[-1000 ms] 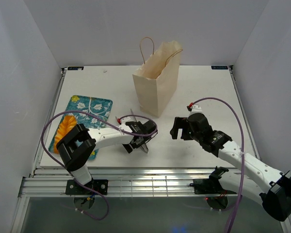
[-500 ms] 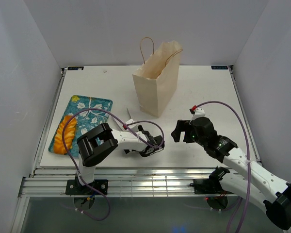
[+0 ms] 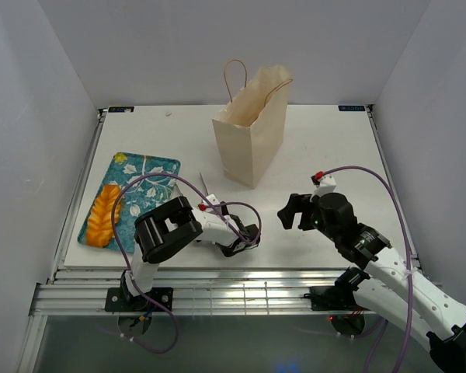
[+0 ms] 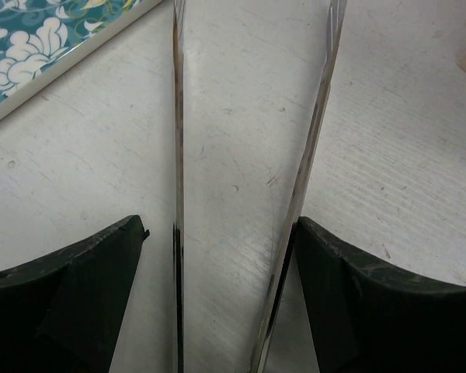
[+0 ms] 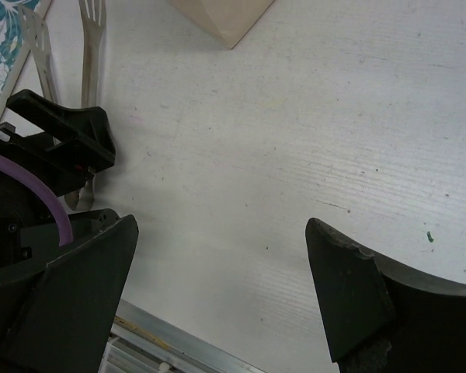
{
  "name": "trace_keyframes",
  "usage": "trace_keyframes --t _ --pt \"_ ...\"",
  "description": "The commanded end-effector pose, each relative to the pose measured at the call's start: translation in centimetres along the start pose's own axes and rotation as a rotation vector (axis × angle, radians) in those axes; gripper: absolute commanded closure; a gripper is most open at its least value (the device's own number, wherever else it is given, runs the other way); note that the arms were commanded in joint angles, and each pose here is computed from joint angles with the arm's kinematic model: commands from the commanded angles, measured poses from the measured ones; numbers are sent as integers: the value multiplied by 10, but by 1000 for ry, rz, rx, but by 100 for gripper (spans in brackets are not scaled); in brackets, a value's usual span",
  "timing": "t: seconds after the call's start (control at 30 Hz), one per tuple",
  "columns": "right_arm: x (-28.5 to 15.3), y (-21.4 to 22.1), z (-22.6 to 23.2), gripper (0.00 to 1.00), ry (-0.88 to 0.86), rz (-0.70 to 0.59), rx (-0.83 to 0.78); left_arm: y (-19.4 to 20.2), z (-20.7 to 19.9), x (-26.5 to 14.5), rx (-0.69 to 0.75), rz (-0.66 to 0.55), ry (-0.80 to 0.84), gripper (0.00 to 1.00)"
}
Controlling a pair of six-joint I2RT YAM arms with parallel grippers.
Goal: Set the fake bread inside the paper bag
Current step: Pick up the clamp at the center of the board.
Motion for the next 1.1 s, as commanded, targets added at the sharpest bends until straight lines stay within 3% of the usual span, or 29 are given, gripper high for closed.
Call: trace_keyframes --t 0.0,0.2,0.27,0.43,0.57,0.9,1.0,1.07 --pt "0 0 -3 6 9 -19 -22 30 20 6 92 92 -61 12" --pt "0 1 -5 6 17 -19 -32 39 17 9 118 106 -53 16" --pt "-3 -1 -5 6 20 -27 -32 40 16 11 101 118 -44 26" --pt "-9 -7 -6 6 23 -61 -31 40 18 17 97 127 -54 35" --pt "-11 -8 -6 6 23 -66 -31 38 16 17 89 122 -50 56" --pt "-13 -12 -7 6 34 -73 -40 19 15 13 49 110 -49 73" --pt "-13 -14 -7 5 39 -68 -52 4 13 8 32 101 -65 85" --pt "-14 -16 -7 6 39 -69 -55 -13 8 1 19 108 -70 86"
Point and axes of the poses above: each gripper's point midway between its finger pads, its own x axis out along the fingers, its own z axis along the line the jaws close on, y = z × x, the point moved 6 cm from there along -x, back along the fingers, and after that the axes turned 11 degrees about -x, right-handed, at the moved point
